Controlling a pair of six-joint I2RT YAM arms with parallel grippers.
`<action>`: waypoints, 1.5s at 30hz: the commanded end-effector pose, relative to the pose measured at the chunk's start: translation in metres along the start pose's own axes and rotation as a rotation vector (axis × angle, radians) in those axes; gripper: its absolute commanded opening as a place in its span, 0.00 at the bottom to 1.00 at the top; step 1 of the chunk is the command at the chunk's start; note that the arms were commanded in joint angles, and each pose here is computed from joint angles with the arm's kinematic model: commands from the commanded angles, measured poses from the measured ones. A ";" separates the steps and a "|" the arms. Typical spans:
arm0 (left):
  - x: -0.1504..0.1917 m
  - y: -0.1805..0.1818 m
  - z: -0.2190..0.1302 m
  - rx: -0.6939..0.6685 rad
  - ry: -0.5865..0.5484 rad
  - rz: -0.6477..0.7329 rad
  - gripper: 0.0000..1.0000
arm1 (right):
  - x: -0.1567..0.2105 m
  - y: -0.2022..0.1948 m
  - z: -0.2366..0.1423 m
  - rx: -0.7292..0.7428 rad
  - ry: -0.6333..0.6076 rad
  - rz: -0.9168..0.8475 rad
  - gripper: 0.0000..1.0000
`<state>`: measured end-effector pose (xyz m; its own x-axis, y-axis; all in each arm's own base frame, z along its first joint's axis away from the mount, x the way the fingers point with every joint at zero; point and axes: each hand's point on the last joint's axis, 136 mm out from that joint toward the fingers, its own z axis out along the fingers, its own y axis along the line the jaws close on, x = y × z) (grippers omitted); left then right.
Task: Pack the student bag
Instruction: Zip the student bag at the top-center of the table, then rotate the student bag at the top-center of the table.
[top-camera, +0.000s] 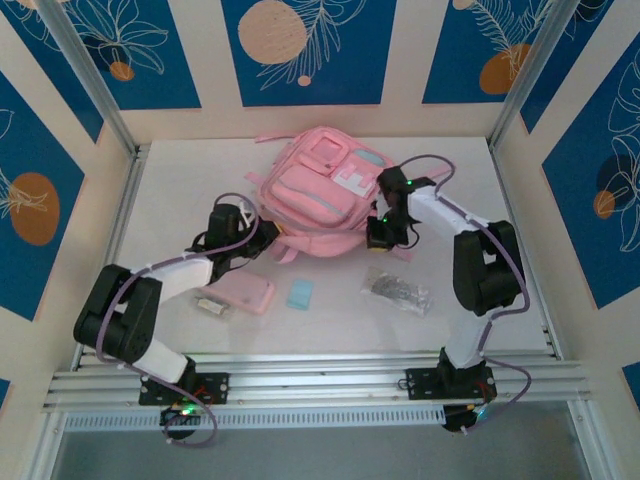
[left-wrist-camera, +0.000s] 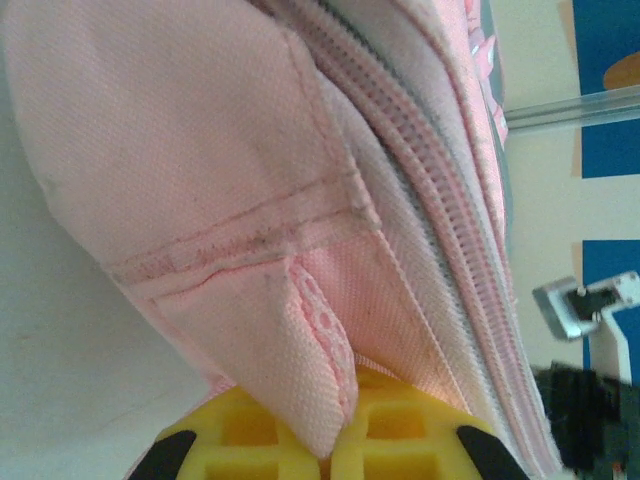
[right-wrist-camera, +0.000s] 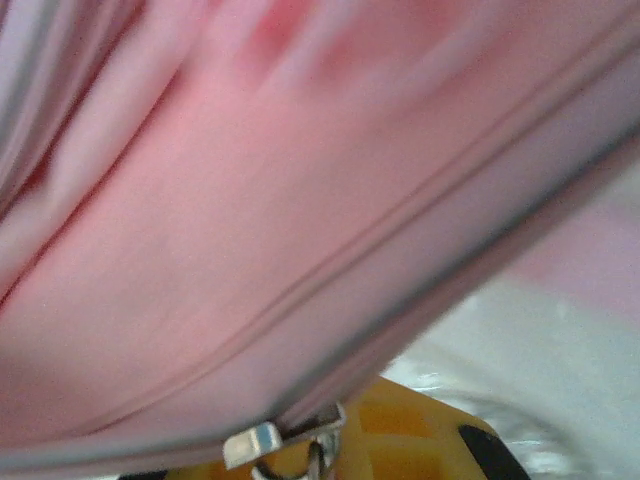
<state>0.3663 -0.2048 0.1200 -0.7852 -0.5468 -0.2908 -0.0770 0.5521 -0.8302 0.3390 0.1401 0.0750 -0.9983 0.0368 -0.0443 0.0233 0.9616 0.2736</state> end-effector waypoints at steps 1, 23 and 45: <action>-0.042 0.001 -0.026 -0.025 -0.149 0.053 0.00 | -0.027 -0.086 -0.014 0.262 -0.035 0.128 0.00; -0.070 0.014 -0.018 -0.110 -0.118 0.185 0.00 | -0.034 -0.057 -0.024 0.027 -0.168 0.103 0.04; -0.059 0.033 0.017 -0.136 0.067 0.346 0.00 | -0.078 0.048 -0.051 -0.273 -0.376 -0.006 0.79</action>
<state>0.4059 -0.1689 0.0918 -0.8462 -0.3072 -0.4354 0.0600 0.7570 -0.6507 0.3955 0.1524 0.1439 -0.9149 0.1565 -0.3722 -0.0372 0.8853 0.4635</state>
